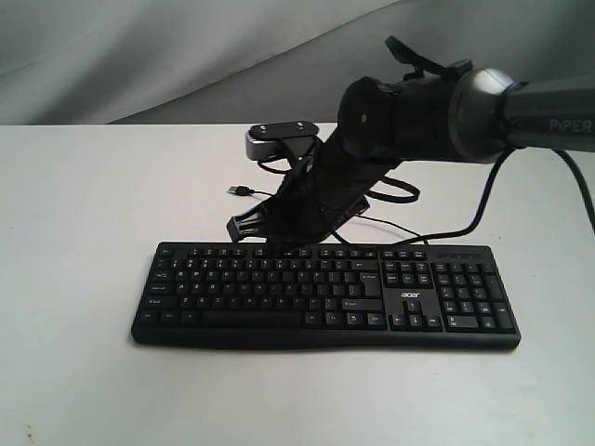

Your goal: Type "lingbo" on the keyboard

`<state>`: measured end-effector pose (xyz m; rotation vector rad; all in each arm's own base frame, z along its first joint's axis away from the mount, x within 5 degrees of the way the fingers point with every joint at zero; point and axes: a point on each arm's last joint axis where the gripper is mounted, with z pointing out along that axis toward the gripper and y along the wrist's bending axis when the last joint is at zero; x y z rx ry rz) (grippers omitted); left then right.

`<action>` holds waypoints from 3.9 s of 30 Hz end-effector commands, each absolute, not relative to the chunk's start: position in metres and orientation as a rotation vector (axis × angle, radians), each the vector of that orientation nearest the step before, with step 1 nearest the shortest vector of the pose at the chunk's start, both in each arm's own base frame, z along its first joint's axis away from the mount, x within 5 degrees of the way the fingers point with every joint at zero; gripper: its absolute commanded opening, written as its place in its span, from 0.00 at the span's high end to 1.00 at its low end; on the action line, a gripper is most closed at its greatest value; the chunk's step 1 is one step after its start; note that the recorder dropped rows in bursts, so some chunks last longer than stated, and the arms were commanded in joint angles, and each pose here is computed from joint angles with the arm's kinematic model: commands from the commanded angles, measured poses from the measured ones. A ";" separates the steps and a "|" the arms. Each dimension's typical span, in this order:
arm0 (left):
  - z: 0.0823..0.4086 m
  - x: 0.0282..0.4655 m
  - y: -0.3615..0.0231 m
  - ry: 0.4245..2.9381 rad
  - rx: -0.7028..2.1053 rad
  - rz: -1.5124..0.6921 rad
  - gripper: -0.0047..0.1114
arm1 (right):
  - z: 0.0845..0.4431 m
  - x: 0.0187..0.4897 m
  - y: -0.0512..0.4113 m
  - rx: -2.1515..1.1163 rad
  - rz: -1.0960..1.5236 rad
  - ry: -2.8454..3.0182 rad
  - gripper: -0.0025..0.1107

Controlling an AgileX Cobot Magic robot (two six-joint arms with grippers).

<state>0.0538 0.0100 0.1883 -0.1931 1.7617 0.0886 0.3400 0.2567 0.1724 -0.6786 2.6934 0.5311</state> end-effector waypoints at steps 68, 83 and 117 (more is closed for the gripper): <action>0.187 0.054 0.010 1.758 -0.203 0.079 0.96 | 0.181 0.342 0.236 -0.604 0.524 2.629 0.98; 0.187 0.054 0.010 1.758 -0.203 0.079 0.96 | 0.246 0.272 0.197 -0.620 0.498 2.333 0.98; 0.187 0.054 0.010 1.758 -0.203 0.079 0.96 | 0.275 0.123 0.006 0.121 0.188 1.844 0.98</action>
